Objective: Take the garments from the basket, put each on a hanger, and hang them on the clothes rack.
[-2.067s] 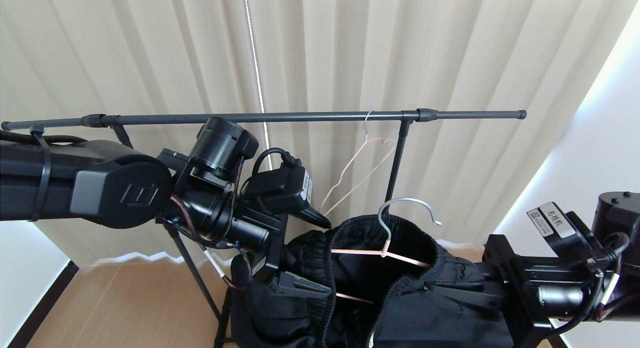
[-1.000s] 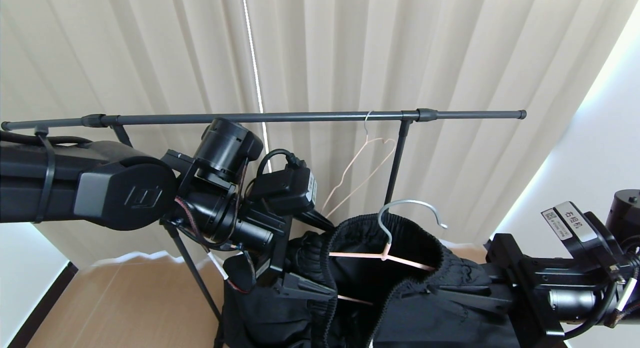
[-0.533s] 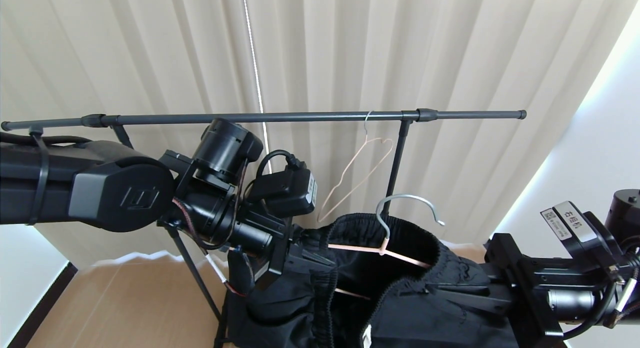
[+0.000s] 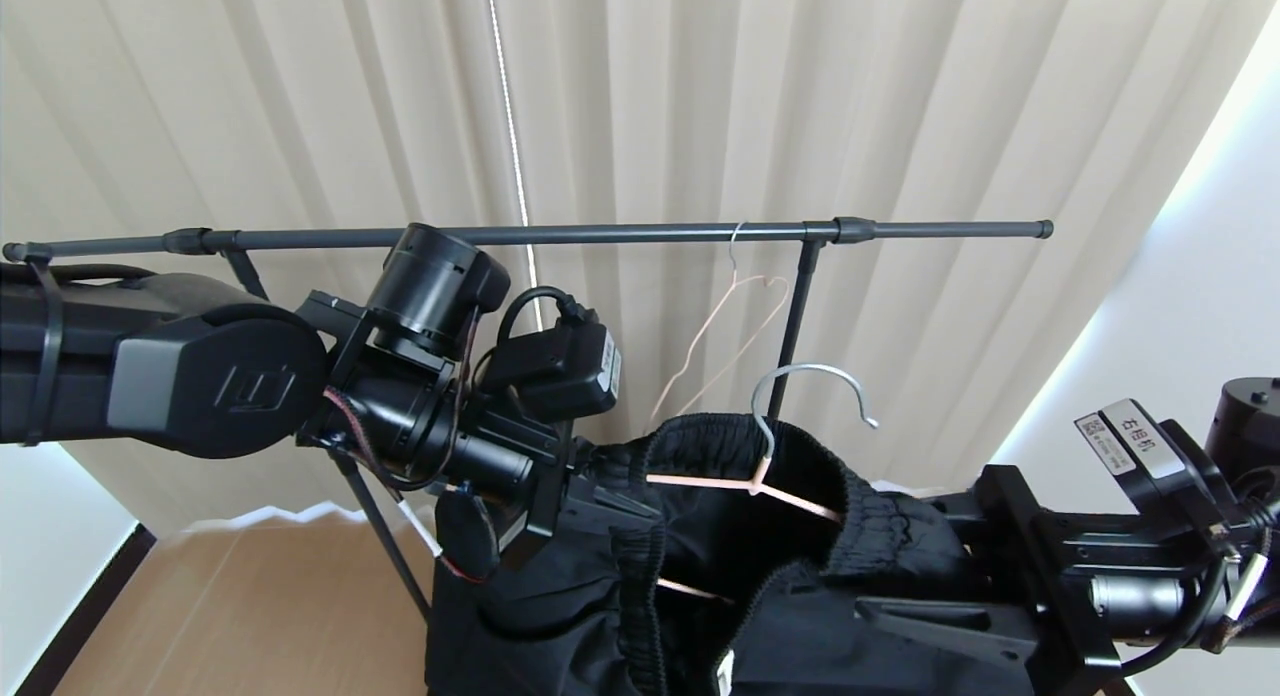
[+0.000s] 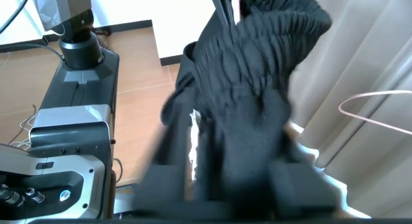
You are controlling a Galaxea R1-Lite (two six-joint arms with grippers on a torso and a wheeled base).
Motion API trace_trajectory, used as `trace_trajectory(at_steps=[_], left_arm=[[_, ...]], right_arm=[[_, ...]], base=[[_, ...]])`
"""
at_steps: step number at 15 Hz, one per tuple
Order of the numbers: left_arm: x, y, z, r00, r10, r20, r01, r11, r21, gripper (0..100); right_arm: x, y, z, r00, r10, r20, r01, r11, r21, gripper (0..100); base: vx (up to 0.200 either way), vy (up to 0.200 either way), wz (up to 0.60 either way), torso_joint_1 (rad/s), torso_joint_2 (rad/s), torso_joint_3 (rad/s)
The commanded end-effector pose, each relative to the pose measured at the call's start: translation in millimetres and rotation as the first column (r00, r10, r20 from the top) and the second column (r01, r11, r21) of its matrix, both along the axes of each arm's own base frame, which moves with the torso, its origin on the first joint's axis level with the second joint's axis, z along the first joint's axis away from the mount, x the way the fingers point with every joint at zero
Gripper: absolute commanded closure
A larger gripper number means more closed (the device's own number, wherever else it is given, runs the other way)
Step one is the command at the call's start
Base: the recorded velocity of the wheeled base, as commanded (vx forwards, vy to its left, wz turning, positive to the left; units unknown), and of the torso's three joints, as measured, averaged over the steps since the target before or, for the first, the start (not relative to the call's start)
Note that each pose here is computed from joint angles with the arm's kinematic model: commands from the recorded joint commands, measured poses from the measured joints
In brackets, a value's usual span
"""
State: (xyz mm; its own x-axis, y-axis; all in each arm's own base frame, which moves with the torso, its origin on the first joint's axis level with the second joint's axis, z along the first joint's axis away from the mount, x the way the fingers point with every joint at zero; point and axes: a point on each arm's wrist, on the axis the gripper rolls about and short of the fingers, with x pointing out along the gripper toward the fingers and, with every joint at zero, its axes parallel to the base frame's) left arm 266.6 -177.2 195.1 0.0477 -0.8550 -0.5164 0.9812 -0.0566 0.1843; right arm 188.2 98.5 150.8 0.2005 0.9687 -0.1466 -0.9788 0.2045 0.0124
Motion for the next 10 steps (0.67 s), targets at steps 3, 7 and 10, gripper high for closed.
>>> trace_trajectory(at_steps=[3,7,10], left_arm=[[2,11,8,0.999,0.036,0.022,-0.035,0.999,-0.016,100],[1,24,19,0.996,0.071,0.046,-0.069,0.997,-0.033,100],[-3,31,27,0.994,0.101,0.044,-0.098,0.994,-0.049,100]], right_arm=[[3,-5,2,1.0,-0.021,0.0,0.021,1.0,0.008,0],[8,-10,6,0.998,-0.055,0.016,0.054,0.998,0.013,0],[12,-15,8,0.996,-0.084,0.026,0.083,0.996,0.017,0]], base=[[0.0,0.0,0.0,0.0,0.0,0.0],[0.0,0.0,0.0,0.0,0.0,0.0],[0.0,0.0,0.0,0.0,0.0,0.0]])
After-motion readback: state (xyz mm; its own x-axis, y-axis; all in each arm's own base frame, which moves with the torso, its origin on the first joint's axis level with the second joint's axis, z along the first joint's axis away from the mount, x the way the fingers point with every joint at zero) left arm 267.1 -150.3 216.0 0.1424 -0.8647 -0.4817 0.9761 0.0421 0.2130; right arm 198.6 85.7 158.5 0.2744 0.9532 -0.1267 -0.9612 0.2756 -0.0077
